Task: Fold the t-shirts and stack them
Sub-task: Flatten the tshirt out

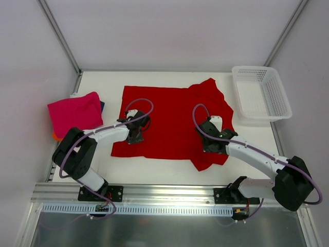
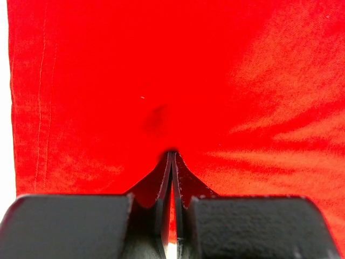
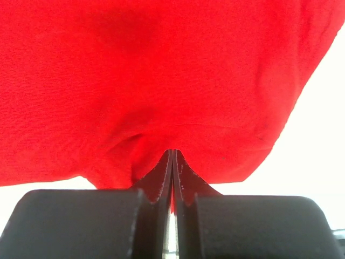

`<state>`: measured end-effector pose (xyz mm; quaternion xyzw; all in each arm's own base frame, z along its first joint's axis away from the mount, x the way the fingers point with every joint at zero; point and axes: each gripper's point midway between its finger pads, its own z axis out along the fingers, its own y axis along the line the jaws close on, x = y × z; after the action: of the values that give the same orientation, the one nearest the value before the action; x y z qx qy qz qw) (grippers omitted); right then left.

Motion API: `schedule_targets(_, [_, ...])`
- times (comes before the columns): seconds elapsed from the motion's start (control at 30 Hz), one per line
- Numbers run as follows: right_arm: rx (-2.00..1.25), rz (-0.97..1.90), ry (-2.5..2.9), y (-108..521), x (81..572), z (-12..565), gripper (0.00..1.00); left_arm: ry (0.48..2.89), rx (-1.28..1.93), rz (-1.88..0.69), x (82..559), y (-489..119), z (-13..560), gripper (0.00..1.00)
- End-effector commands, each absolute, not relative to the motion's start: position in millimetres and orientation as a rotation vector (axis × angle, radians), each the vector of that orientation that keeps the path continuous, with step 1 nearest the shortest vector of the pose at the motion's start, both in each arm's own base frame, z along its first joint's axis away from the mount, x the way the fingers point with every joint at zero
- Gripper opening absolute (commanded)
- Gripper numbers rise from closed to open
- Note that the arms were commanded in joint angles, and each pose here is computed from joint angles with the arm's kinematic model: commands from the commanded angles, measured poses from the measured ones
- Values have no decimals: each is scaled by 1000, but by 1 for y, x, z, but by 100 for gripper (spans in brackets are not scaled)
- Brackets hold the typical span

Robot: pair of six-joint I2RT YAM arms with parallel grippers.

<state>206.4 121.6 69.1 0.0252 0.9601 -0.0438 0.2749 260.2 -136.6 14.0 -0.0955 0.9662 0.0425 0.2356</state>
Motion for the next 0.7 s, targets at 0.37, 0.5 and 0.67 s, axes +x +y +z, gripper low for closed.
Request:
schedule_targets(0.37, [135,-259,2560,94,180,75,21,2655,-161,22,244,-157,35,0])
schedule_targets(0.5, [151,-244,2559,88,166,73,31,2645,-102,-41,244,-178,44,9])
schedule_targets(0.67, [186,-325,2566,70,148,70,40,2679,-90,20,236,-181,27,94])
